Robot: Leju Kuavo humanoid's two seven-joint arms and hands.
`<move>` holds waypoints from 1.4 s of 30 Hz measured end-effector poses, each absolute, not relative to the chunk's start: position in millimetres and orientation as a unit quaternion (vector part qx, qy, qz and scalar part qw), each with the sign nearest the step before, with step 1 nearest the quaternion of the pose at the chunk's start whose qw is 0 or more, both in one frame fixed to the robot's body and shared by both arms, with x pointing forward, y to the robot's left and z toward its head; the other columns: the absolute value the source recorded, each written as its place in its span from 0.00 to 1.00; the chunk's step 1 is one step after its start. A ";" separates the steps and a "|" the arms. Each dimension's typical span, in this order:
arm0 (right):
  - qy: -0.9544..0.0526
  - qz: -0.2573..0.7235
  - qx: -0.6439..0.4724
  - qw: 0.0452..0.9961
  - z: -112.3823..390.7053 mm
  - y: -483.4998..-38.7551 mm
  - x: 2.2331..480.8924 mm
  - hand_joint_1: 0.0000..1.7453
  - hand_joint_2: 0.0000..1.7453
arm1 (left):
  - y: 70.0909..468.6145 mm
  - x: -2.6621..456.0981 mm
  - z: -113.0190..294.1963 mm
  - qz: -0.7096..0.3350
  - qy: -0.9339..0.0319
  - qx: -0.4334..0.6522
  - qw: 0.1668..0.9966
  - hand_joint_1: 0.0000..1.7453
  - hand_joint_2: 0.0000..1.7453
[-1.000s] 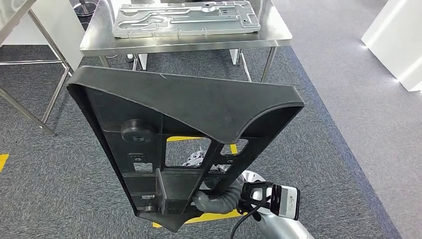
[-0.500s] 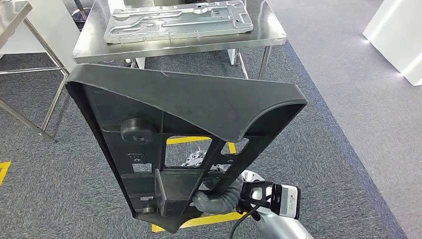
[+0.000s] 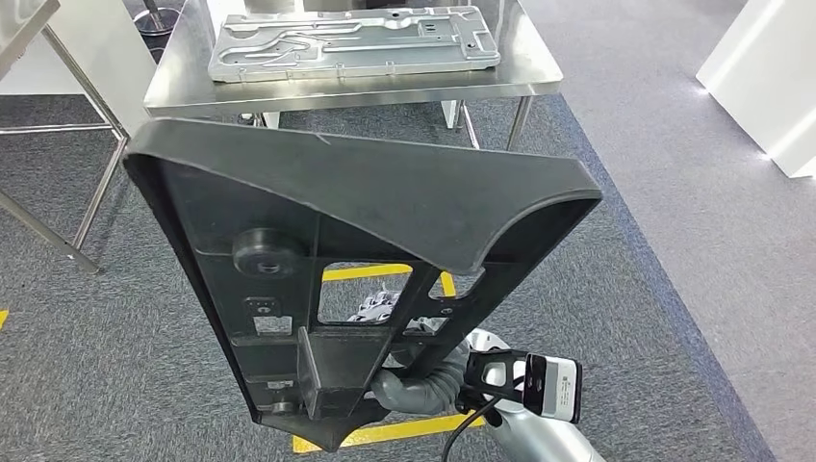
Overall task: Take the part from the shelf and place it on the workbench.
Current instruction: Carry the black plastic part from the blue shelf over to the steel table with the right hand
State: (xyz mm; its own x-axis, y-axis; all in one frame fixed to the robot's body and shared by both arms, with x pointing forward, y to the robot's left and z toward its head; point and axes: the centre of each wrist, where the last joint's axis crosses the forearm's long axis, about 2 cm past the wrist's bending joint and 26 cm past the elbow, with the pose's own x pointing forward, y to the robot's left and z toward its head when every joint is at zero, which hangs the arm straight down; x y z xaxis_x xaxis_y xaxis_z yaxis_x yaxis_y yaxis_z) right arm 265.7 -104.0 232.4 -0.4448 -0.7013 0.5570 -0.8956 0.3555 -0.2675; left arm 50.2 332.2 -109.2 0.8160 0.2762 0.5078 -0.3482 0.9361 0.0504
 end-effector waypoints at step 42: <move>-0.805 0.272 0.497 0.177 231.8 -103.9 264.0 1.00 1.00 | 330.5 50.9 -109.2 0.164 -0.255 0.070 0.950 0.00 0.00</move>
